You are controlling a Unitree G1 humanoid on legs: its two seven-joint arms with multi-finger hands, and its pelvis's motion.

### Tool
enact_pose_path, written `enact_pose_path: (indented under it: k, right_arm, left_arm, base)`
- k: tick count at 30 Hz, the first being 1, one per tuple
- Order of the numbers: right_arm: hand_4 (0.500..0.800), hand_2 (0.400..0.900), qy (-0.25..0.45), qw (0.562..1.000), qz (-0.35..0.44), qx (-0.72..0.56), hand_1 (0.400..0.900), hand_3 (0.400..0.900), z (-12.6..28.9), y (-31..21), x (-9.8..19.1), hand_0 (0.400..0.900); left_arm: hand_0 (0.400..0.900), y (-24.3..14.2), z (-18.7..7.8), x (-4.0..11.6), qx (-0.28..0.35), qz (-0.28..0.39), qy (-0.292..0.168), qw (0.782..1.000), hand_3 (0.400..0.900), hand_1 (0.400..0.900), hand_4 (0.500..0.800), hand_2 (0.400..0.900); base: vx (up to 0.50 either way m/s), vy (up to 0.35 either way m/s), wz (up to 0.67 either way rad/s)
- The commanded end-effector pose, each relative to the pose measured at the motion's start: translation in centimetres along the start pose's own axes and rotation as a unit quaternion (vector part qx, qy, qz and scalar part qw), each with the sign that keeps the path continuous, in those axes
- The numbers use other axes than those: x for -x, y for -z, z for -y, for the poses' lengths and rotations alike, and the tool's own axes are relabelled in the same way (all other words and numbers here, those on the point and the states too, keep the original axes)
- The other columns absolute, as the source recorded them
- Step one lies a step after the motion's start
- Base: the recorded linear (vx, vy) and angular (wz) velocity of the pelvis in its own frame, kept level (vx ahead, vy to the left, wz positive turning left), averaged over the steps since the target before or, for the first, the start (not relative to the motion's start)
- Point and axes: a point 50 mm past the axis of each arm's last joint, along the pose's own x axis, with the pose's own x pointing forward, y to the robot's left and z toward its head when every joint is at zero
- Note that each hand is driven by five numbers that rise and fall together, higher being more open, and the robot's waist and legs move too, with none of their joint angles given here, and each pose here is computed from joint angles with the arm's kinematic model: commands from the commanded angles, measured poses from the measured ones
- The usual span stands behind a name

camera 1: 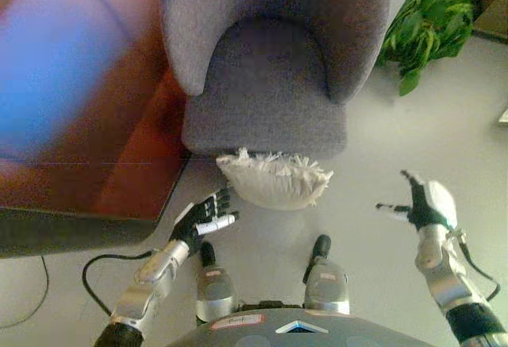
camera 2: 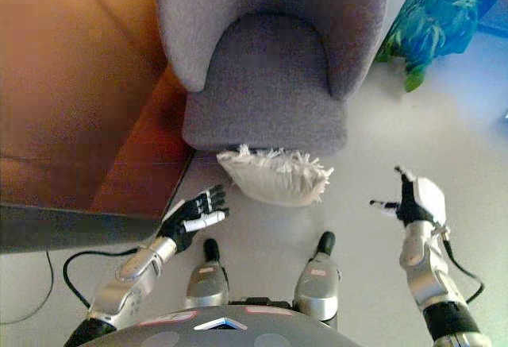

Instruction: Pick up the pillow and put it on the sofa.

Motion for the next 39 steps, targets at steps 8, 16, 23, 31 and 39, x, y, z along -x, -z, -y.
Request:
enact_pose_path:
  k: [8, 16, 23, 31, 39]
  right_arm:
    - [0.8, 0.9, 0.141, 0.987, 0.078, -0.024, 0.9, 0.9, 4.3, -6.8, -4.7, 0.9]
    - [0.8, 0.9, 0.191, 0.978, 0.055, -0.066, 0.9, 0.9, 8.5, -7.9, -7.4, 0.9]
    - [0.8, 0.9, 0.267, 0.961, -0.017, -0.07, 0.9, 0.9, 14.4, -8.2, -10.8, 0.9]
    - [0.8, 0.9, 0.276, 0.953, -0.07, -0.107, 0.9, 0.9, 17.1, -9.1, -12.2, 0.9]
    - [0.8, 0.9, 0.325, 0.934, -0.072, -0.132, 0.9, 0.9, 18.3, -10.3, -12.2, 0.9]
  left_arm:
    - [0.9, -10.1, -0.9, -1.7, -0.092, 0.203, 0.017, 0.975, 0.9, 0.9, 0.8, 0.9]
    - [0.9, -12.3, 0.2, -2.2, -0.097, 0.242, 0.054, 0.964, 0.9, 0.9, 0.8, 0.9]
    - [0.9, -14.3, 1.6, -3.1, -0.095, 0.28, 0.079, 0.952, 0.9, 0.9, 0.8, 0.9]
    - [0.9, -15.4, 3.0, -3.6, -0.079, 0.313, 0.099, 0.941, 0.9, 0.9, 0.8, 0.9]
    - [0.9, -14.7, 3.9, -3.8, -0.065, 0.312, 0.118, 0.94, 0.9, 0.9, 0.8, 0.9]
  base:
    - [-0.155, 0.031, 0.08]
    - [-0.094, 0.098, 0.04]
    - [-0.071, 0.099, 0.13]
    - [-0.048, 0.032, 0.15]
    - [0.009, -0.004, 0.11]
